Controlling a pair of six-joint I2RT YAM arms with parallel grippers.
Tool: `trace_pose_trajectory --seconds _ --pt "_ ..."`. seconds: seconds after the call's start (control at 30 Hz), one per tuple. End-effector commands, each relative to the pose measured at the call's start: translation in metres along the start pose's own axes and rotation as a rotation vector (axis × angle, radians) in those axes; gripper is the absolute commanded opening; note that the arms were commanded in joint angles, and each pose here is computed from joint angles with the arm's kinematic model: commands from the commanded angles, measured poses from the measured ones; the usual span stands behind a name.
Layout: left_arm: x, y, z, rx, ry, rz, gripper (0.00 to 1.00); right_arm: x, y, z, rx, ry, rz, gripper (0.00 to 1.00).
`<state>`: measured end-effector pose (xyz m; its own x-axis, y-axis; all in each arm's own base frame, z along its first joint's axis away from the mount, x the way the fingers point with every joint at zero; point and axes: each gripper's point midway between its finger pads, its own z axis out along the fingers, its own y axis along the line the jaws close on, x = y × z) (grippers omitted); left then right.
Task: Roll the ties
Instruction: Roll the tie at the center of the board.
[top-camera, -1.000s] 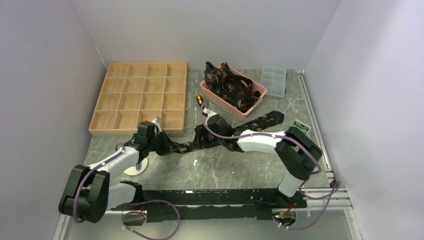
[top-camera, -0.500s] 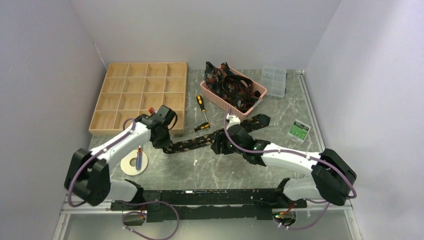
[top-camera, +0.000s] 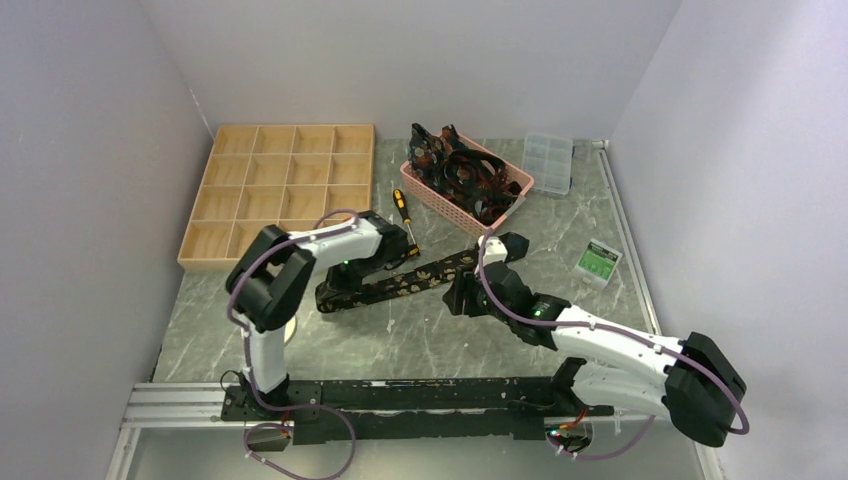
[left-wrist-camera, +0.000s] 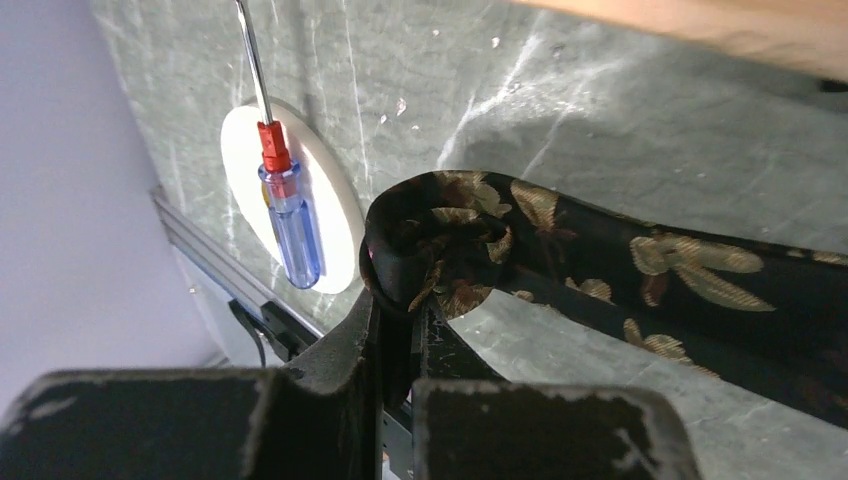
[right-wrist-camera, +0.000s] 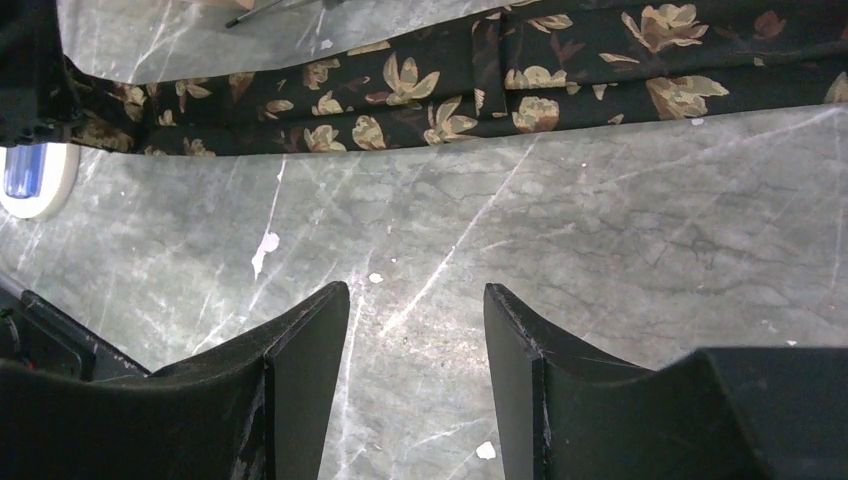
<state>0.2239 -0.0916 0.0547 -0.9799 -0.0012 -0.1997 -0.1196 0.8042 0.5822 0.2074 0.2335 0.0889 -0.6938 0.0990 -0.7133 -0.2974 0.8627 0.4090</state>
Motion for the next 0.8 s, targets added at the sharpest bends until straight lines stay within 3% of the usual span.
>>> trace_pose_trajectory --seconds 0.0,0.4,0.63,0.77 --pt "-0.010 0.004 -0.012 -0.150 -0.067 0.008 0.03 -0.003 -0.009 -0.003 0.025 -0.026 -0.004 0.57" --pt "-0.006 -0.066 -0.018 0.011 -0.096 0.036 0.04 -0.001 -0.013 -0.001 0.032 -0.013 -0.006 0.57" --pt "-0.002 -0.091 -0.021 0.123 -0.098 0.052 0.38 0.000 -0.011 0.000 0.027 -0.004 -0.003 0.57" --pt "-0.003 -0.092 -0.025 0.155 -0.114 0.038 0.49 -0.001 -0.010 0.001 0.023 -0.001 -0.008 0.57"
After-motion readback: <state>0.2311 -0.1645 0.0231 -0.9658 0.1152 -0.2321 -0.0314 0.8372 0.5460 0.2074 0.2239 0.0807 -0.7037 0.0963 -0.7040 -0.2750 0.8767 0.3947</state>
